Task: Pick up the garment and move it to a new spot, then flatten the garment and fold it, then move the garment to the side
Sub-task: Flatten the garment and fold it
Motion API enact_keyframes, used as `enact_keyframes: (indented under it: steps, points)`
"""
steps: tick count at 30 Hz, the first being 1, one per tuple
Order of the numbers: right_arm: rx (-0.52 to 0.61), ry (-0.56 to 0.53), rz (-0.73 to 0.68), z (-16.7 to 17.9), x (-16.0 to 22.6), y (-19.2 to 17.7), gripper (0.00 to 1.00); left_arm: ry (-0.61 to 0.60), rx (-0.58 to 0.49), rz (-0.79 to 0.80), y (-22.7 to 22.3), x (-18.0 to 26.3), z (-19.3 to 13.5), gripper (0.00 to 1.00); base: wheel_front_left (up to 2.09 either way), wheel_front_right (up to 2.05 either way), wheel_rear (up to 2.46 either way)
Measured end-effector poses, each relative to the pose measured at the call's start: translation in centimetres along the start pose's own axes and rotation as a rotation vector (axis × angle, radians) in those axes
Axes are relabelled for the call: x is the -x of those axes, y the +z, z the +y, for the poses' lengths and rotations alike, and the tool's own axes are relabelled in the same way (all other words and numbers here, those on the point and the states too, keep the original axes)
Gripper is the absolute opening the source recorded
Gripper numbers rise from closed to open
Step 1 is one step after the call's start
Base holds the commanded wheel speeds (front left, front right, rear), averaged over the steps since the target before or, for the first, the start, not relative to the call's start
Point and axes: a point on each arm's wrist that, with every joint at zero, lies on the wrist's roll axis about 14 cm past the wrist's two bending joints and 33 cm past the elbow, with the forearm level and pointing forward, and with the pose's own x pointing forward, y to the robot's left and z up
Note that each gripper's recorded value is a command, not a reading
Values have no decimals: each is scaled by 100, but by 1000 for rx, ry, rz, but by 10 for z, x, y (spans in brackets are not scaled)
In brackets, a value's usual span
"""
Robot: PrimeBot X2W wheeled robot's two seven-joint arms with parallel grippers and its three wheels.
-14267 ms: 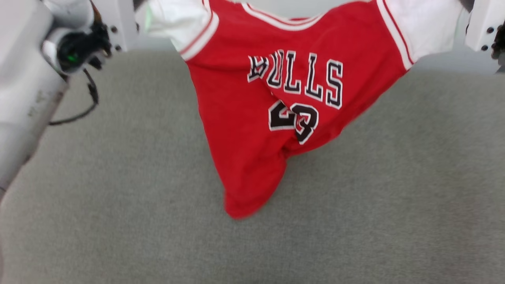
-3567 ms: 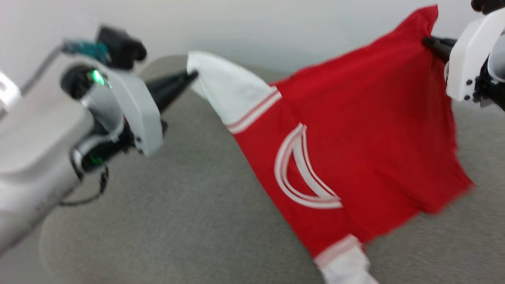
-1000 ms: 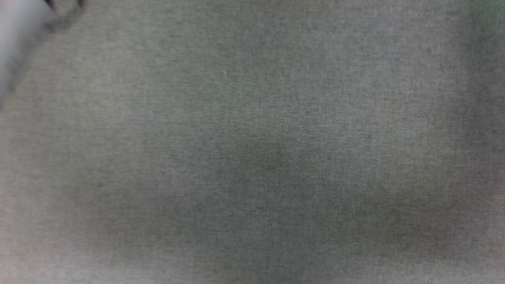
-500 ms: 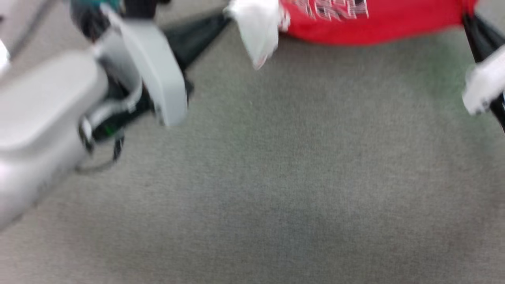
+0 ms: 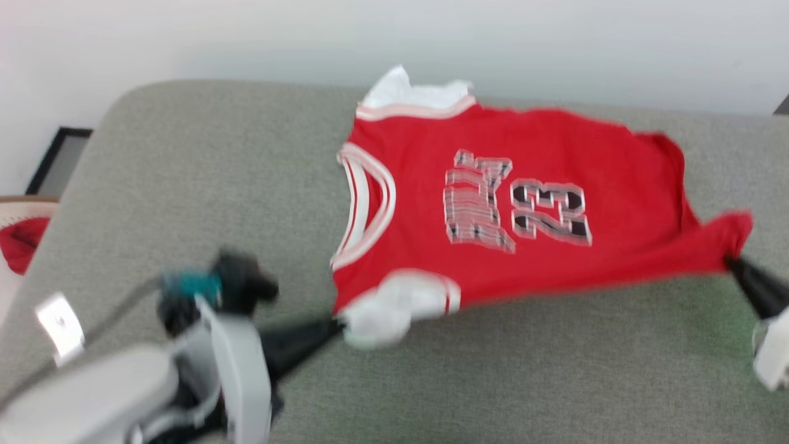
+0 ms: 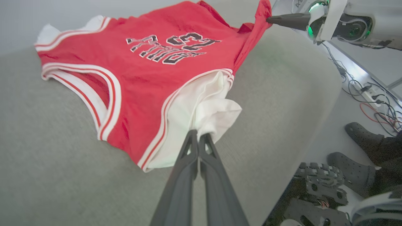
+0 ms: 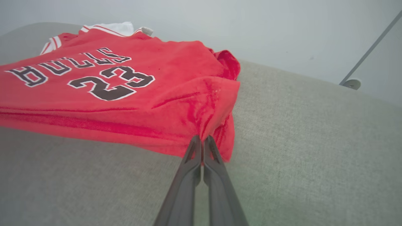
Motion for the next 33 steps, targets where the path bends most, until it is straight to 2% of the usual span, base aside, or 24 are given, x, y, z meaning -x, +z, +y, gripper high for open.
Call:
enact_keyframes:
  steps: [10,16,19,25,33]
  points:
    - [-36,83,146,37,55,-67,0,20,183,122,-95,38,-39,0,0,0,0]
    - [-99,80,254,44,85,-107,0,74,337,183,-131,47,-51,0,0,0,0]
    - [-138,73,269,48,93,-114,0,76,393,185,-136,46,-59,0,0,0,0]
    - [-191,96,306,63,103,-121,0,109,359,208,-132,49,-46,0,0,0,0]
    - [-212,67,228,53,91,-90,0,132,117,182,-74,40,-1,0,0,0,0]
